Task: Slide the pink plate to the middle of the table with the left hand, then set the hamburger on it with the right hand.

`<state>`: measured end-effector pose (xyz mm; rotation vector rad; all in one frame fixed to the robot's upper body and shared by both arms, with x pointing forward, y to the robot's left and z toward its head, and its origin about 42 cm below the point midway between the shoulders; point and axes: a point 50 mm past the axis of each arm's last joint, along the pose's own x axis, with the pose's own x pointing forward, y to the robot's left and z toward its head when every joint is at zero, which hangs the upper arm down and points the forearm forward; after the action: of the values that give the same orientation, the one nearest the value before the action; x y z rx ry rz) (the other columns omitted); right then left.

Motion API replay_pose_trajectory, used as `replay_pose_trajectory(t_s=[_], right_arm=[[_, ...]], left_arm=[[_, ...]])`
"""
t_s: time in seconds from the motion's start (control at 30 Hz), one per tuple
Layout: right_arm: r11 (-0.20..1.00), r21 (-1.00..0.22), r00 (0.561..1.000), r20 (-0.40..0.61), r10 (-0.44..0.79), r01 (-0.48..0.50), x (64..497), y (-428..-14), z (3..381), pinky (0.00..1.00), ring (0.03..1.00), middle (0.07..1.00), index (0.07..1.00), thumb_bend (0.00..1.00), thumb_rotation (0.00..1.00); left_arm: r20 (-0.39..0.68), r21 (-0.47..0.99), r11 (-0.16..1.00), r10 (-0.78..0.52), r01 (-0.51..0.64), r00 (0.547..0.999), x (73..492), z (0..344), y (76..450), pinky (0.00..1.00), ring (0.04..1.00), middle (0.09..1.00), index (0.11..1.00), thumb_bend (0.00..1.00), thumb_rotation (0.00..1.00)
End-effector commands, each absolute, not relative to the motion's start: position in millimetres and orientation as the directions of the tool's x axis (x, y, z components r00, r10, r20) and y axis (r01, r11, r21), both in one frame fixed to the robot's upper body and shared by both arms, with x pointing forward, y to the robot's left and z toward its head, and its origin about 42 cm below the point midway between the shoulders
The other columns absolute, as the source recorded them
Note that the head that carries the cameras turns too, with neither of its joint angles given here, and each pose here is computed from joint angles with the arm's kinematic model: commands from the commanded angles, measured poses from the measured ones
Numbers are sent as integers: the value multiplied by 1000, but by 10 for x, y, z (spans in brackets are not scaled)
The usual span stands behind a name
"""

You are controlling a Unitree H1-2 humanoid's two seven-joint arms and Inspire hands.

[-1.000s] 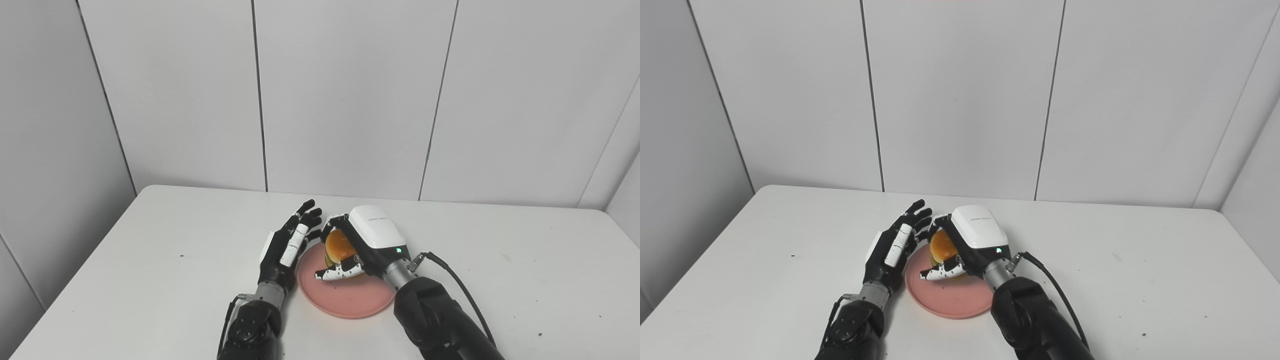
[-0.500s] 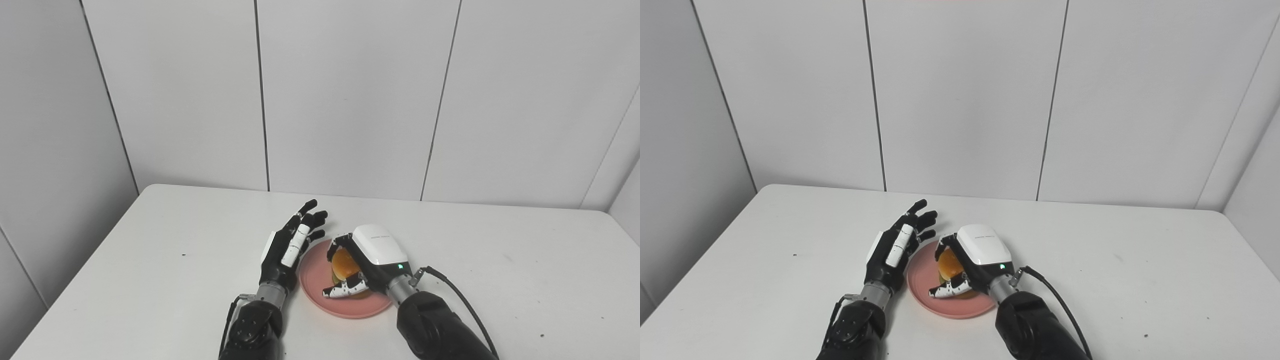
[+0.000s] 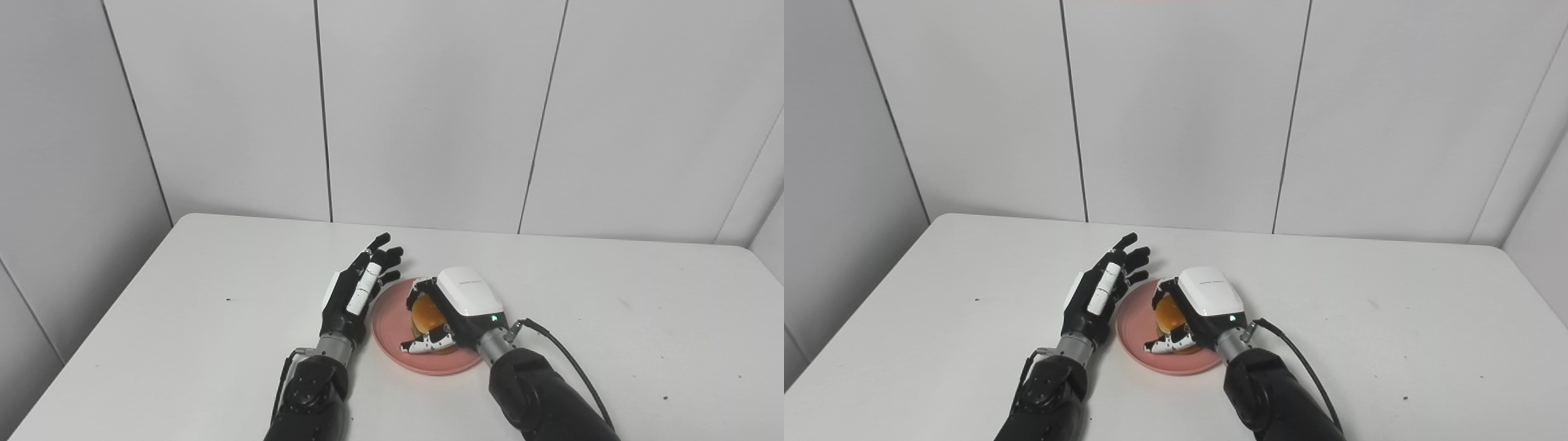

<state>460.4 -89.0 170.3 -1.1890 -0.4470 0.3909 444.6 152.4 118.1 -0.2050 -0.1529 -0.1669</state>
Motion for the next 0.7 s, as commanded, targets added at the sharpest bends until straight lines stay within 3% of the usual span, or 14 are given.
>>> replay_pose_trajectory(t_s=[0.0,0.07,0.1,0.17,0.27,0.53,0.67], right_arm=[[350,-937,814,199,545,-5,4679,-848,1975,309,408,509,568,681,499],[349,-937,813,192,550,-15,4669,-858,1986,368,470,567,630,796,686],[353,-935,812,191,552,-21,4665,-861,1991,457,562,642,674,849,730],[370,-929,807,197,556,-29,4657,-864,2005,576,677,727,728,906,774],[384,-923,801,214,559,-22,4652,-866,2015,674,763,782,745,959,833],[407,-913,789,245,563,-6,4607,-892,2101,740,803,815,750,967,905],[456,-890,772,306,557,23,4570,-935,2201,703,782,802,745,931,913]], left_arm=[[216,-164,968,-155,192,964,4479,1275,1559,747,833,796,842,946,762],[221,-165,967,-156,194,963,4479,1273,1557,728,831,796,842,925,763],[223,-167,967,-155,194,963,4479,1272,1555,712,823,794,836,918,757],[227,-164,967,-156,195,961,4483,1273,1555,682,811,790,832,907,754],[226,-164,967,-154,193,962,4485,1265,1563,681,801,781,827,925,746],[232,-152,968,-163,201,959,4481,1258,1574,694,789,778,833,936,744],[206,-164,966,-164,199,965,4476,1247,1576,745,809,790,837,967,744]])
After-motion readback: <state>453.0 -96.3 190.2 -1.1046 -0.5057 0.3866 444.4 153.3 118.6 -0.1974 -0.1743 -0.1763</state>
